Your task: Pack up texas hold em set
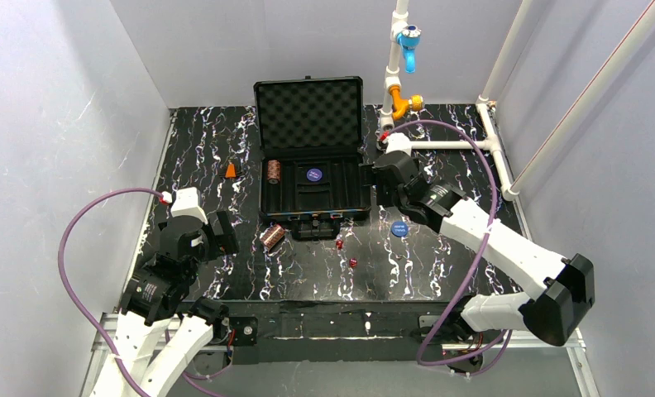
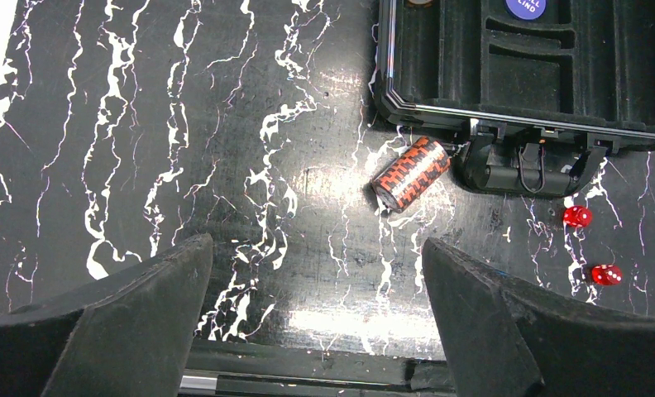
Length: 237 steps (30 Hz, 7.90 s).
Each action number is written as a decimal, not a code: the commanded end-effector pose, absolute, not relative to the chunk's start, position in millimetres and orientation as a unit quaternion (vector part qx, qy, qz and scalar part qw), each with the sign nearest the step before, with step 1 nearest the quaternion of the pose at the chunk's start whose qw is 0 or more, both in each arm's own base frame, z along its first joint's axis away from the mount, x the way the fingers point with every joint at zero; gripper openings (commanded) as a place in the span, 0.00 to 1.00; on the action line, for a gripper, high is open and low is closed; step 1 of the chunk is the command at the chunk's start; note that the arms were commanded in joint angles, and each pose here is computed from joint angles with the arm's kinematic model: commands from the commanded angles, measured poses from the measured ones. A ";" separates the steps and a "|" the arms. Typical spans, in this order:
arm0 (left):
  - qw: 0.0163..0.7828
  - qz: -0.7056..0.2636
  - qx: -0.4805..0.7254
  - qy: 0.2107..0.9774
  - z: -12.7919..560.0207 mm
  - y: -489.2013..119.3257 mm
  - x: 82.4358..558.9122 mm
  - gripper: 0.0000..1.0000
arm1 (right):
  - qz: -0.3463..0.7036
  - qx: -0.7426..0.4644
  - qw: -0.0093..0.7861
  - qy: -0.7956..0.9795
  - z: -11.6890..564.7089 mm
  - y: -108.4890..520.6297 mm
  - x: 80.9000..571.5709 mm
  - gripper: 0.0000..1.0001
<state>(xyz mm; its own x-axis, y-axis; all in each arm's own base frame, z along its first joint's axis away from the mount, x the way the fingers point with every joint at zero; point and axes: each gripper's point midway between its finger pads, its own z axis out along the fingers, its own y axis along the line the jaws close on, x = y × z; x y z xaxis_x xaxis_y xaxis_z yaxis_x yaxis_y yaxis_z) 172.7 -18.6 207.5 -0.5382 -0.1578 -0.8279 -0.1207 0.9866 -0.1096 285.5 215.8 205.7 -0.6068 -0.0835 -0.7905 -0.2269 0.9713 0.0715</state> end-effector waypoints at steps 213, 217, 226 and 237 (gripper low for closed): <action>0.480 -0.011 -0.083 0.873 206.5 -13.5 170.6 0.98 | -0.030 -0.027 0.093 0.995 17.1 118.8 239.9 0.49; 0.480 -0.011 -0.084 0.873 206.3 -13.5 170.6 0.98 | -0.026 -0.027 0.098 0.994 22.6 120.4 242.6 0.49; 0.479 -0.011 -0.084 0.874 206.3 -13.6 170.9 0.98 | -0.021 -0.026 0.108 0.994 33.0 123.5 248.2 0.49; 0.478 -0.011 -0.083 0.874 205.9 -13.8 171.3 0.98 | -0.010 -0.026 0.125 0.992 49.2 129.9 258.8 0.49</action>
